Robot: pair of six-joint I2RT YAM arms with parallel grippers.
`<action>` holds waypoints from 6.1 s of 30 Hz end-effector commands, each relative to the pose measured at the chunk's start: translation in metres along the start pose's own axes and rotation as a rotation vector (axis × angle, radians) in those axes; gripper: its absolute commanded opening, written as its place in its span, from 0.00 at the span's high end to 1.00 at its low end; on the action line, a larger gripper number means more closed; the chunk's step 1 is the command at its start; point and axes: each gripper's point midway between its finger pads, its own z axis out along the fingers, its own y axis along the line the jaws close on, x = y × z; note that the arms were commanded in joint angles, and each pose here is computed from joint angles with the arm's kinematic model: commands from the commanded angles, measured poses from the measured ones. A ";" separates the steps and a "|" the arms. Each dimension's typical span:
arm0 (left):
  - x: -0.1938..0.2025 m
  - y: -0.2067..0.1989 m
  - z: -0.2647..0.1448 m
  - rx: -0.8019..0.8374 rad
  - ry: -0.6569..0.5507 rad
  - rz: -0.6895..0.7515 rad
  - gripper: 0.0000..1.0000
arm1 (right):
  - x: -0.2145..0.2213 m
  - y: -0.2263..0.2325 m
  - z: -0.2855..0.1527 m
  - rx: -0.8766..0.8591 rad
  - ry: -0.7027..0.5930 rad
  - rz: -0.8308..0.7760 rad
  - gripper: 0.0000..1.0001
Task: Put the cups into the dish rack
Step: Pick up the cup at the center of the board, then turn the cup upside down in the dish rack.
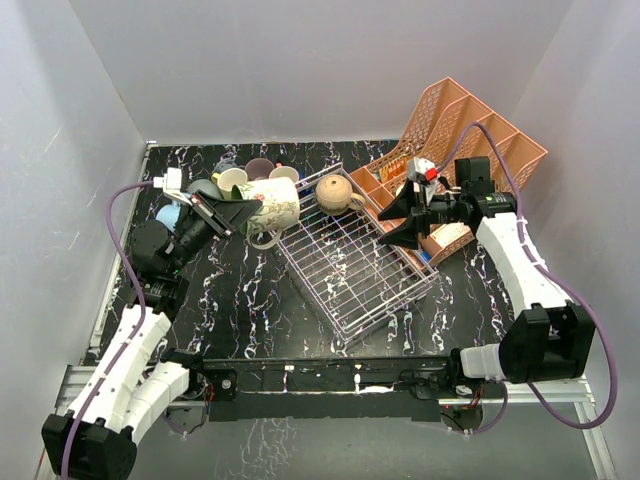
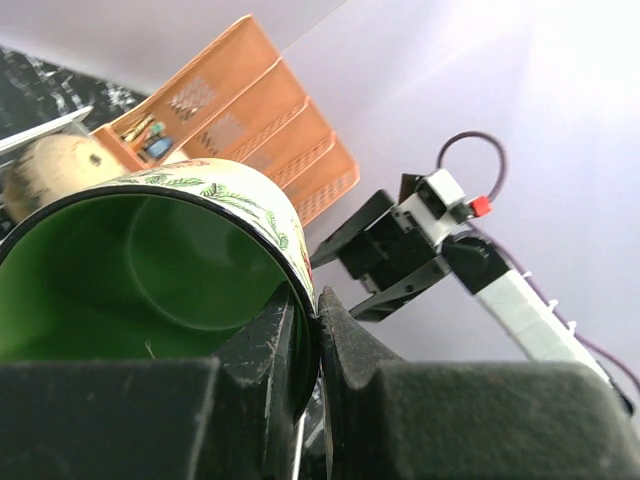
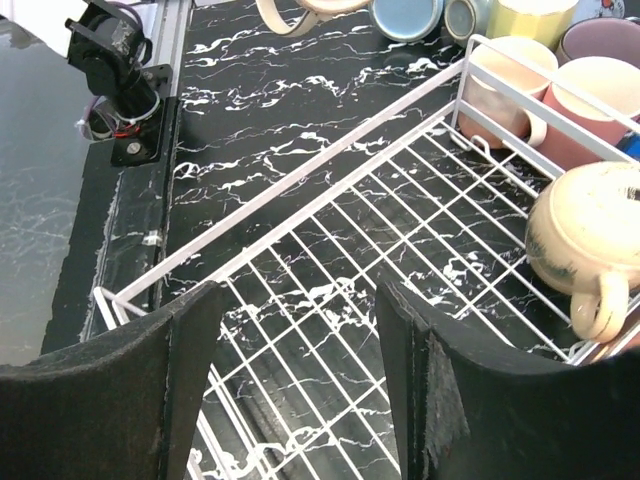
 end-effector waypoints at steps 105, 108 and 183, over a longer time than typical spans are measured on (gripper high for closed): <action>0.030 0.025 -0.036 -0.217 -0.170 0.082 0.23 | -0.076 -0.013 0.074 -0.024 -0.403 0.229 0.92; 0.032 0.036 -0.043 -0.300 -0.123 0.167 0.22 | -0.072 -0.016 0.067 -0.010 -0.362 0.165 0.92; 0.039 0.076 -0.060 -0.481 -0.042 0.342 0.22 | 0.041 -0.146 0.003 0.634 0.223 -0.223 0.59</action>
